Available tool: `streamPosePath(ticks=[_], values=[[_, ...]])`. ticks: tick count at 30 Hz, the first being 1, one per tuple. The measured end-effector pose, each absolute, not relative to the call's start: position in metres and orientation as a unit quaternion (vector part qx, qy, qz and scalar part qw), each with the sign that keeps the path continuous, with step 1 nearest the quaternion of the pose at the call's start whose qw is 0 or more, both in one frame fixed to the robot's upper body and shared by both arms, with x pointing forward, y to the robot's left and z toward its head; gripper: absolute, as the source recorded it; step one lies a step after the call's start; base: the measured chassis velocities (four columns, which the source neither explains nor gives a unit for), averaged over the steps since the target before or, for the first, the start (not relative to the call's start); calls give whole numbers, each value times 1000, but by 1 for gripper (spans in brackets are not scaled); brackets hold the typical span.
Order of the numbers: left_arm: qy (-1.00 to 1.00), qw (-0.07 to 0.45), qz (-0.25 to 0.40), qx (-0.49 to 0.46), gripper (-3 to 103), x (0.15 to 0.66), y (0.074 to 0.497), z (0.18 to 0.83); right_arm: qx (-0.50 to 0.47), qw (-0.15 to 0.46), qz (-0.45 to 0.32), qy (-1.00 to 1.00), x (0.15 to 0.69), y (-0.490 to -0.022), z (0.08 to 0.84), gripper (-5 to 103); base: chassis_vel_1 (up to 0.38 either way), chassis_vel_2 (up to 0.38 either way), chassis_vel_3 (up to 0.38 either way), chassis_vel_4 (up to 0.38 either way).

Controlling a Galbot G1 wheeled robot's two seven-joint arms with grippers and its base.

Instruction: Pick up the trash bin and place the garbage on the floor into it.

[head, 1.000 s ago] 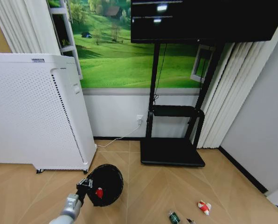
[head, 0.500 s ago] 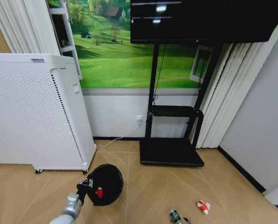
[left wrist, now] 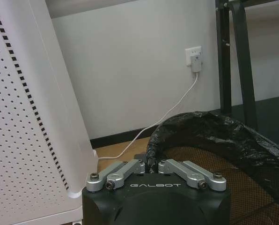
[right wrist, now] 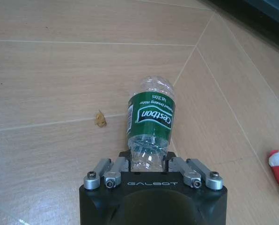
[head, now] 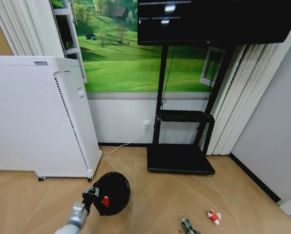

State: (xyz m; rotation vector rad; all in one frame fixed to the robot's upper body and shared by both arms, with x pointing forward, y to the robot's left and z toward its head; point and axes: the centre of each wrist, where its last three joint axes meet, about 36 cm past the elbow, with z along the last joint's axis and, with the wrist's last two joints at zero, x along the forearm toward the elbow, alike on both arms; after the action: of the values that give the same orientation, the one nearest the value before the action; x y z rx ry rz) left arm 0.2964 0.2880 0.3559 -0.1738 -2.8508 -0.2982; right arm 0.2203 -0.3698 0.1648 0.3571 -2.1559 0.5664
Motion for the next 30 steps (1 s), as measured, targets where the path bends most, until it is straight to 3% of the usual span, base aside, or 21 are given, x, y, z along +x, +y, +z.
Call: streamPosePath(ticks=[1, 5, 13, 19, 30], values=[[-984, 133, -101, -62, 6, 297, 286, 356, 139, 420, 224, -868, 224, -372, 174, 26, 0, 0, 0, 0], [-984, 130, -96, -71, 6, 302, 278, 357, 122, 391, 215, -887, 240, -384, 205, 23, 0, 0, 0, 0], [-984, 129, -85, -90, 6, 311, 264, 359, 128, 296, 202, -925, 280, -384, 262, 23, 0, 0, 0, 0], [-982, 131, -84, -105, 6, 316, 256, 355, 188, 204, 165, -946, 297, -351, 298, 23, 0, 0, 0, 0], [-981, 129, -76, -126, 6, 334, 237, 347, 256, 111, 107, -954, 305, -297, 343, 23, 0, 0, 0, 0]])
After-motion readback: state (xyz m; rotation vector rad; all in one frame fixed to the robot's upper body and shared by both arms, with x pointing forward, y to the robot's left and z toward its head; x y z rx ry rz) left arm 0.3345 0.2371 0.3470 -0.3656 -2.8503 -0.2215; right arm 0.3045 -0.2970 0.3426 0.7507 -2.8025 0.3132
